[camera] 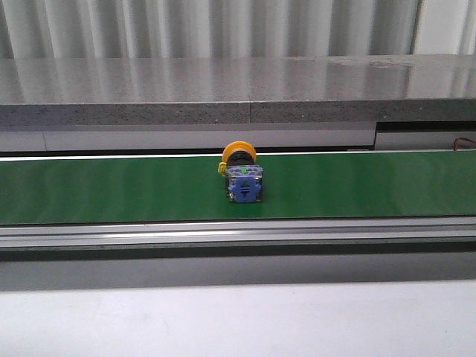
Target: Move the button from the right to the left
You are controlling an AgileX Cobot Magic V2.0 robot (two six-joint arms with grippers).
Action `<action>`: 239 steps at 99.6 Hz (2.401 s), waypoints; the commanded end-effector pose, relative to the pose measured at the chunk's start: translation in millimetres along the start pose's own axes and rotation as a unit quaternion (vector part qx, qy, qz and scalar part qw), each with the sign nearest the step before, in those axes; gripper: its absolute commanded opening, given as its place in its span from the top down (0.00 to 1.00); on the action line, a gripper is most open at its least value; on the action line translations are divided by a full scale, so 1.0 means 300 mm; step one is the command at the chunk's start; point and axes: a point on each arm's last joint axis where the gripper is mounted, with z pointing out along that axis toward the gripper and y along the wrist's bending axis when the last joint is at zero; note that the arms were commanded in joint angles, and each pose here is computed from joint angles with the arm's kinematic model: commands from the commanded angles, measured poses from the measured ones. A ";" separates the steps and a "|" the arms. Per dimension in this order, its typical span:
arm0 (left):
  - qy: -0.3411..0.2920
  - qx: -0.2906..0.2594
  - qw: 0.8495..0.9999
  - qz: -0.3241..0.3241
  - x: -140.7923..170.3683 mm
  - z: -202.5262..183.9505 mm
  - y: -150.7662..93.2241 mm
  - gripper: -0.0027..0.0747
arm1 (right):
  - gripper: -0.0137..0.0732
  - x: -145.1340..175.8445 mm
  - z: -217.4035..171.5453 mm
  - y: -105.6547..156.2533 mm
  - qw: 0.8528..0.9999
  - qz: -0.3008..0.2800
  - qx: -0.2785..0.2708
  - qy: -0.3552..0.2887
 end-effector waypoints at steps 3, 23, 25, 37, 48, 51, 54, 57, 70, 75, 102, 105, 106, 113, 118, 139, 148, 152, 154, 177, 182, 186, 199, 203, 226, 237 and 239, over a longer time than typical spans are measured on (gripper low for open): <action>-0.057 0.026 0.998 -0.013 -0.061 -0.030 -0.035 0.12 | 0.92 -0.041 -0.018 -0.003 0.999 -0.004 0.009 -0.042; -0.040 0.049 0.998 -0.002 -0.127 0.029 -0.089 0.12 | 0.92 -0.041 -0.018 -0.003 0.999 -0.004 0.009 -0.042; -0.038 0.051 0.998 0.000 -0.134 0.039 -0.097 0.12 | 0.92 -0.041 -0.018 -0.003 0.999 -0.004 0.009 -0.042; -0.032 0.056 0.998 0.011 -0.168 0.099 -0.144 0.12 | 0.92 -0.041 -0.018 -0.003 0.999 -0.004 0.009 -0.042; -0.025 0.059 0.998 0.024 -0.193 0.156 -0.200 0.12 | 0.92 -0.041 -0.018 -0.003 0.999 -0.004 0.009 -0.042; -0.022 0.063 0.997 0.032 -0.196 0.170 -0.221 0.12 | 0.92 -0.041 -0.018 -0.003 0.999 -0.004 0.009 -0.042; -0.021 0.063 0.997 0.039 -0.201 0.183 -0.238 0.12 | 0.92 -0.041 -0.018 -0.003 0.999 -0.004 0.009 -0.042; -0.019 0.065 0.997 0.043 -0.206 0.196 -0.257 0.12 | 0.92 -0.041 -0.018 -0.003 0.999 -0.004 0.009 -0.042; -0.004 0.066 0.995 0.070 -0.221 0.266 -0.333 0.12 | 0.92 -0.041 -0.018 -0.003 0.999 -0.004 0.009 -0.042; 0.004 0.066 0.995 0.081 -0.226 0.294 -0.357 0.12 | 0.92 -0.041 -0.018 -0.003 0.999 -0.004 0.009 -0.042; 0.032 0.055 0.993 0.104 -0.251 0.426 -0.430 0.15 | 0.92 -0.041 -0.018 -0.003 0.999 -0.004 0.009 -0.042; 0.033 0.052 0.992 0.106 -0.251 0.437 -0.430 0.16 | 0.92 -0.041 -0.018 -0.003 0.999 -0.004 0.009 -0.042; 0.033 0.051 0.992 0.109 -0.251 0.442 -0.429 0.16 | 0.92 -0.041 -0.018 -0.003 0.999 -0.004 0.009 -0.042; 0.035 0.043 0.992 0.109 -0.250 0.462 -0.427 0.16 | 0.92 -0.041 -0.018 -0.003 0.999 -0.004 0.009 -0.042; 0.037 0.038 0.993 0.109 -0.248 0.478 -0.426 0.16 | 0.92 -0.041 -0.018 -0.003 0.999 -0.004 0.009 -0.042; 0.061 0.024 0.991 0.116 -0.230 0.551 -0.421 0.16 | 0.92 -0.041 -0.018 -0.003 0.999 -0.004 0.009 -0.042; 0.069 0.019 0.990 0.118 -0.223 0.572 -0.419 0.17 | 0.92 -0.041 -0.018 -0.003 0.999 -0.004 0.009 -0.042; 0.075 0.017 0.990 0.118 -0.219 0.581 -0.418 0.18 | 0.92 -0.041 -0.018 -0.003 0.999 -0.004 0.009 -0.042; 0.079 0.015 0.990 0.118 -0.215 0.587 -0.417 0.20 | 0.92 -0.041 -0.018 -0.003 0.999 -0.004 0.009 -0.042; 0.107 -0.005 0.986 0.130 -0.197 0.606 -0.403 0.77 | 0.92 -0.041 -0.018 -0.003 0.999 -0.004 0.009 -0.042; 0.102 -0.011 0.985 0.140 -0.201 0.601 -0.399 0.92 | 0.92 -0.041 -0.018 -0.003 0.999 -0.004 0.009 -0.042; 0.096 -0.016 0.984 0.150 -0.207 0.592 -0.395 0.99 | 0.92 -0.041 -0.018 -0.003 0.999 -0.004 0.009 -0.042; 0.083 -0.026 0.983 0.162 -0.225 0.540 -0.384 0.99 | 0.92 -0.041 -0.018 -0.003 0.999 -0.004 0.009 -0.042; 0.081 -0.031 0.982 0.167 -0.229 0.516 -0.379 0.99 | 0.92 -0.041 -0.018 -0.003 0.999 -0.004 0.009 -0.042; 0.055 -0.078 0.977 0.189 -0.265 0.347 -0.318 0.99 | 0.92 -0.041 -0.018 -0.003 0.999 -0.004 0.009 -0.042; 0.037 -0.104 0.980 0.164 -0.291 0.265 -0.235 0.99 | 0.92 -0.041 -0.018 -0.003 0.999 -0.004 0.009 -0.042; 0.032 -0.109 0.981 0.157 -0.293 0.251 -0.215 0.99 | 0.92 -0.041 -0.018 -0.003 0.999 -0.004 0.009 -0.042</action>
